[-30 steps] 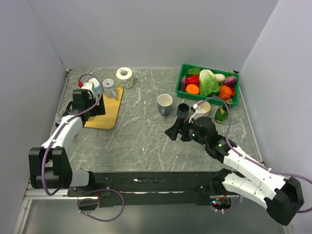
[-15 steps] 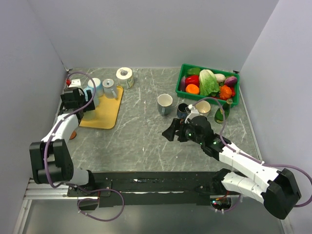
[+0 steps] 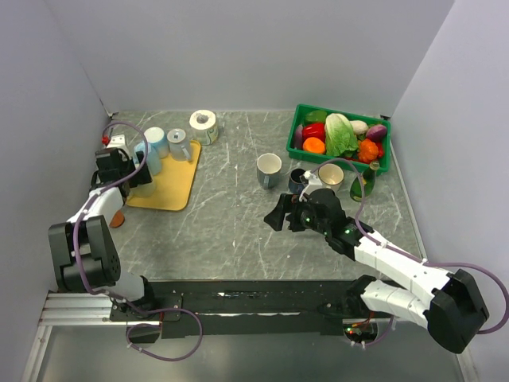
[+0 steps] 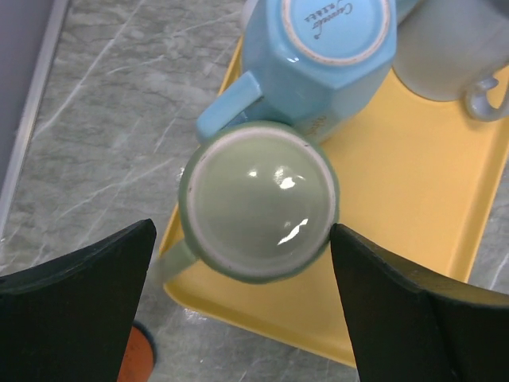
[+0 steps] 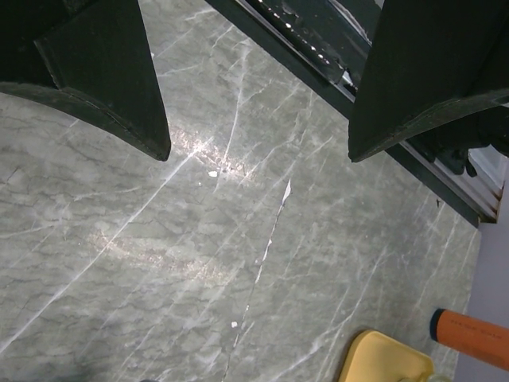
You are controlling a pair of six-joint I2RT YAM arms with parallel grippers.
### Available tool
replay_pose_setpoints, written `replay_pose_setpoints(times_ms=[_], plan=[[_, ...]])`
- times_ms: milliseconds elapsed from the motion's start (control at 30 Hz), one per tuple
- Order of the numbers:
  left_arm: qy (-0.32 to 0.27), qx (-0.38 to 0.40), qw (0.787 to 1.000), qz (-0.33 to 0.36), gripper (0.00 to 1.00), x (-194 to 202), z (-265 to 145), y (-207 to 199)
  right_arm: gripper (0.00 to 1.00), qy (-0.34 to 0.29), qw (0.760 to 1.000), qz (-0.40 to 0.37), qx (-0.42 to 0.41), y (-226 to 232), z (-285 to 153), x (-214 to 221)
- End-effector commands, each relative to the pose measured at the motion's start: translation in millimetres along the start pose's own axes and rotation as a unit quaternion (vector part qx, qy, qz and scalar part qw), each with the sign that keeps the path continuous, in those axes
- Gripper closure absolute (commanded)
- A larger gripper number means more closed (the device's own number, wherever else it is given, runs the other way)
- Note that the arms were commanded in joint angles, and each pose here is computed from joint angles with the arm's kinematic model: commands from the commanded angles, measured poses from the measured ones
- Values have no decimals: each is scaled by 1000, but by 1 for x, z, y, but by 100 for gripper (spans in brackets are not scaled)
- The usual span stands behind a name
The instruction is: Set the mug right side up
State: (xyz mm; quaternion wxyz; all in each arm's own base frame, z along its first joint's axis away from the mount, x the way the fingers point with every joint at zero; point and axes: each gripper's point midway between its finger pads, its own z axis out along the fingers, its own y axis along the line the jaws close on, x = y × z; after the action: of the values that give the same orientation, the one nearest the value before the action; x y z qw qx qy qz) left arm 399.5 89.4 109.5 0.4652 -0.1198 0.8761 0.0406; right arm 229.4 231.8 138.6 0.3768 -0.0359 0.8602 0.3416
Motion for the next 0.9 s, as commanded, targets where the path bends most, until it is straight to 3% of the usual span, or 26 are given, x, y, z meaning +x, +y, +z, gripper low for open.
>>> replay_pose_setpoints(times_ms=[0, 400, 533, 600, 700, 867], plan=[[-17, 22, 1000, 0, 4, -16, 6, 1, 2, -27, 1000, -13, -9, 6, 0, -15], [0, 71, 997, -24, 2, -4, -4, -17, 2, -32, 999, -8, -17, 9, -3, -17], [22, 74, 997, -28, 18, 7, -2, -18, 4, -30, 999, -6, -18, 8, -3, -14], [25, 80, 996, -33, 20, 8, -3, -21, 4, -29, 999, -5, -20, 9, -3, -14], [23, 83, 996, -39, 18, 8, -8, -23, 4, -29, 999, -3, -20, 8, -4, -14], [41, 82, 994, -58, 5, 20, -14, -24, 4, -34, 999, 2, -38, 15, -3, -15]])
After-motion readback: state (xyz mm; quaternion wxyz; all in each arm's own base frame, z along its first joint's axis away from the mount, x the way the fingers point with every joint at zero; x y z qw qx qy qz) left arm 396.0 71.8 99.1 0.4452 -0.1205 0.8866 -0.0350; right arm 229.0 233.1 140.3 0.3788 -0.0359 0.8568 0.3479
